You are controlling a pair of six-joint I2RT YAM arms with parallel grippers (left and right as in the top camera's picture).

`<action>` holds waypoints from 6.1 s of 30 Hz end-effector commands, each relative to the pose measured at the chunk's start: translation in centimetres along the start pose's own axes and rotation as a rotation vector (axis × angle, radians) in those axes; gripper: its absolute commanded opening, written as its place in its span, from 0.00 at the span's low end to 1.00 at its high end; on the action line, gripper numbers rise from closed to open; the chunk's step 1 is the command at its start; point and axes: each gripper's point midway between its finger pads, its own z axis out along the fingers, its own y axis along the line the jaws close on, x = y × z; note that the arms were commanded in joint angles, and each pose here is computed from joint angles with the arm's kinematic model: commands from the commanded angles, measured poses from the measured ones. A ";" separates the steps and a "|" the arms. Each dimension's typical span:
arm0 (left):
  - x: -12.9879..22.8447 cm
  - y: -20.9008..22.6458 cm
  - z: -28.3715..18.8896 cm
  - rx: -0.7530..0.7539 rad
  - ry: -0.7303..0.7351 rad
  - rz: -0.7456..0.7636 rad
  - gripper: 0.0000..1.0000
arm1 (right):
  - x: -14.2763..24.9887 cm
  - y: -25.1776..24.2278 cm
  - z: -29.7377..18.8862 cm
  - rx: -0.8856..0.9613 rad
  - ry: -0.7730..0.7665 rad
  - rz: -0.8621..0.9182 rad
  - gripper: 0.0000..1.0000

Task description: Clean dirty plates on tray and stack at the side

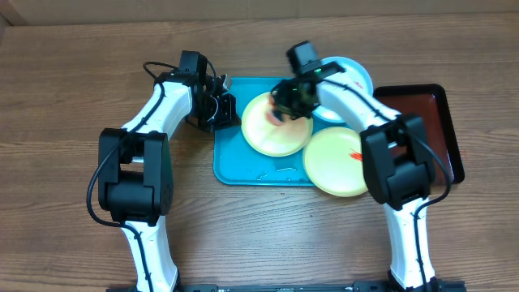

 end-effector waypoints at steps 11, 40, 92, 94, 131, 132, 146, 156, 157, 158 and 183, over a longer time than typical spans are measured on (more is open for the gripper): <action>-1.4 1.9 -0.3 -0.104 -0.065 0.016 0.04 | 4.1 -2.6 1.2 0.138 0.127 -0.116 0.04; 2.0 0.5 2.5 -0.238 0.014 0.000 0.22 | 5.3 -1.3 1.7 0.132 0.132 -0.148 0.04; -1.1 6.1 -0.7 -0.395 -0.128 -0.104 0.04 | 1.8 -2.5 -1.0 0.423 -0.168 -0.290 0.04; -1.0 6.1 -0.7 -0.396 -0.123 -0.100 0.04 | 1.3 -2.0 -0.6 0.396 -0.197 -0.288 0.04; -0.6 5.7 -0.5 -0.375 -0.099 -0.079 0.04 | 4.1 6.2 -2.7 -0.162 0.089 -0.429 0.04; -0.6 5.7 -0.5 -0.375 -0.099 -0.079 0.04 | 4.0 6.3 -3.4 -0.167 0.089 -0.423 0.04; -3.4 2.7 -5.4 -0.394 -0.196 0.014 0.04 | -1.4 -0.9 -23.1 -0.029 -0.206 -0.238 0.04; -4.1 -1.4 -14.4 -0.658 -0.442 0.172 0.04 | -3.1 -10.9 -28.3 0.108 -0.240 -0.024 0.04; -4.1 -2.0 -14.8 -0.679 -0.457 0.196 0.04 | -3.2 -11.3 -28.5 0.110 -0.242 -0.016 0.04; -4.0 -2.5 -15.1 -0.695 -0.470 0.216 0.04 | -3.3 -11.6 -28.6 0.112 -0.245 -0.008 0.04; -1.9 -10.4 -21.7 -1.360 -0.933 0.326 0.04 | -3.7 -12.5 -28.9 0.148 -0.261 0.001 0.04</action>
